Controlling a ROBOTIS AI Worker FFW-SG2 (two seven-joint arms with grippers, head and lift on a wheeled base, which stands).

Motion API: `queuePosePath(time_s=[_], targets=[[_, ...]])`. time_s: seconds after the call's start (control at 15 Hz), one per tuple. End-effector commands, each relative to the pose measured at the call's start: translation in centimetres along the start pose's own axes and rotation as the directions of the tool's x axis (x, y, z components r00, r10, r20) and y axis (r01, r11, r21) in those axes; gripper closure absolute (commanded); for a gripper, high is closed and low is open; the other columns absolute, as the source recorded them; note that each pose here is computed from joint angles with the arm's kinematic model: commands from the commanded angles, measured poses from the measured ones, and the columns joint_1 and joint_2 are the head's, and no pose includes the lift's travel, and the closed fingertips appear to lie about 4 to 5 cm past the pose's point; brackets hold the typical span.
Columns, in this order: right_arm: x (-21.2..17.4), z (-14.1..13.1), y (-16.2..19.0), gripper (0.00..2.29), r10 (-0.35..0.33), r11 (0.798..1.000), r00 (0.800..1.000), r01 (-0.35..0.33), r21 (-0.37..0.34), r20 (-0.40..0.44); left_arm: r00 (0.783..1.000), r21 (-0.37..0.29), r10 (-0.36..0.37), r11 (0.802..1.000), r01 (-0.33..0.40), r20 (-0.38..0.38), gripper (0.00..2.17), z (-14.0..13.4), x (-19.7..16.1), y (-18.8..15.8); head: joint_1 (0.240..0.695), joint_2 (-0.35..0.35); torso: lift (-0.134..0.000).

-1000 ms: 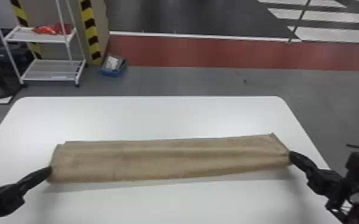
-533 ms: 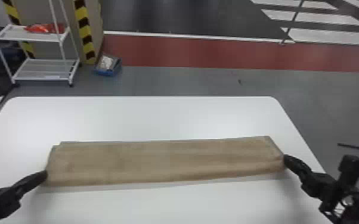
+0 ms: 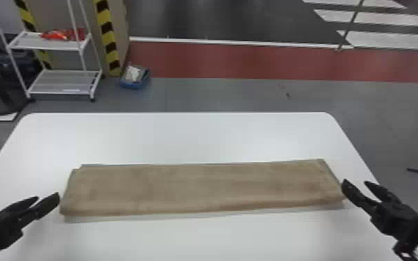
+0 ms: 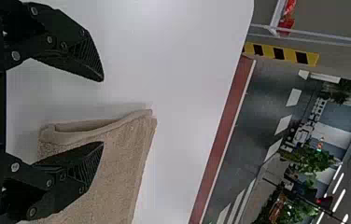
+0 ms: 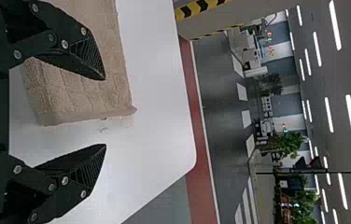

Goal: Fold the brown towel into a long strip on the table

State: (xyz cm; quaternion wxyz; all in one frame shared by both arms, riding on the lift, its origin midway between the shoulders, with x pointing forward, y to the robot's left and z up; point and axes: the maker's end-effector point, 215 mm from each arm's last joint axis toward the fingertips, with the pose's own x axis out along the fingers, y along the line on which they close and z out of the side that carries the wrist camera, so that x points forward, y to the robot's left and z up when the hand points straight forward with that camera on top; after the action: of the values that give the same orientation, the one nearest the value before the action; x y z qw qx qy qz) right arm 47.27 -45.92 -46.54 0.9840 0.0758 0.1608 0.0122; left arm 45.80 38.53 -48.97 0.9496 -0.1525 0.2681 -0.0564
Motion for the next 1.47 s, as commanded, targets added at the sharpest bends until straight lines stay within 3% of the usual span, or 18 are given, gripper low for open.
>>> queuePosePath(time_s=[0.0, 0.13, 0.27, 0.4, 0.53, 0.6, 0.73, 0.93, 1.07, 1.13, 1.27, 1.4], targets=[[-0.4, 1.7, -0.4, 0.07, -0.010, 1.000, 1.000, 0.010, -0.007, 0.021, 1.000, 0.008, 0.015, 1.000, -0.015, 0.010, 0.03, 0.4, -0.8, 0.4, 0.695, -0.089, -0.057], [-0.3, 2.5, 0.5, 0.07, 0.006, 1.000, 1.000, -0.006, 0.002, 0.012, 0.998, 0.034, 0.052, 0.998, -0.053, 0.035, 0.03, 1.1, -1.7, 0.2, 0.695, -0.087, -0.057], [-0.1, 3.4, 3.3, 0.07, 0.046, 0.999, 0.998, -0.045, -0.005, 0.031, 0.991, 0.064, 0.062, 0.995, -0.070, 0.121, 0.03, 2.3, -3.3, -1.1, 0.695, -0.079, -0.057], [0.0, 3.7, 8.4, 0.07, 0.118, 0.993, 0.992, -0.117, -0.020, 0.034, 0.964, 0.101, 0.071, 0.990, -0.100, 0.258, 0.03, 4.1, -5.7, -3.2, 0.695, -0.059, -0.057], [-0.1, 4.4, 14.9, 0.07, 0.208, 0.976, 0.977, -0.205, -0.068, 0.038, 0.917, 0.196, 0.027, 0.974, -0.114, 0.397, 0.03, 7.3, -8.6, -5.9, 0.695, -0.026, -0.057], [-0.2, 4.5, 17.4, 0.07, 0.233, 0.969, 0.972, -0.229, -0.091, 0.037, 0.899, 0.212, 0.018, 0.970, -0.123, 0.437, 0.03, 7.8, -9.4, -7.6, 0.695, -0.001, -0.057], [-1.1, 4.7, 22.7, 0.07, 0.281, 0.952, 0.959, -0.274, -0.138, 0.034, 0.876, 0.236, -0.016, 0.965, -0.113, 0.483, 0.03, 8.2, -10.7, -11.6, 0.695, 0.064, -0.057], [-2.5, 3.9, 27.1, 0.08, 0.324, 0.937, 0.945, -0.317, -0.147, 0.029, 0.851, 0.261, -0.006, 0.953, -0.155, 0.525, 0.03, 8.2, -11.0, -14.7, 0.695, 0.100, -0.057], [-3.8, 2.7, 29.8, 0.09, 0.358, 0.925, 0.933, -0.349, -0.151, 0.036, 0.849, 0.256, 0.012, 0.951, -0.173, 0.528, 0.03, 7.9, -10.4, -15.5, 0.695, 0.114, -0.057], [-5.0, 3.3, 31.6, 0.09, 0.382, 0.915, 0.920, -0.364, -0.172, 0.086, 0.848, 0.258, 0.008, 0.951, -0.170, 0.530, 0.03, 8.1, -10.1, -15.8, 0.695, 0.122, -0.057], [-6.6, 3.2, 34.7, 0.09, 0.417, 0.897, 0.903, -0.391, -0.206, 0.102, 0.846, 0.273, 0.008, 0.945, -0.180, 0.533, 0.03, 8.8, -9.6, -16.2, 0.695, 0.150, -0.057], [-7.5, 3.4, 35.6, 0.09, 0.430, 0.892, 0.897, -0.405, -0.199, 0.105, 0.842, 0.275, 0.016, 0.942, -0.194, 0.539, 0.03, 9.4, -9.6, -16.0, 0.695, 0.179, -0.057]])
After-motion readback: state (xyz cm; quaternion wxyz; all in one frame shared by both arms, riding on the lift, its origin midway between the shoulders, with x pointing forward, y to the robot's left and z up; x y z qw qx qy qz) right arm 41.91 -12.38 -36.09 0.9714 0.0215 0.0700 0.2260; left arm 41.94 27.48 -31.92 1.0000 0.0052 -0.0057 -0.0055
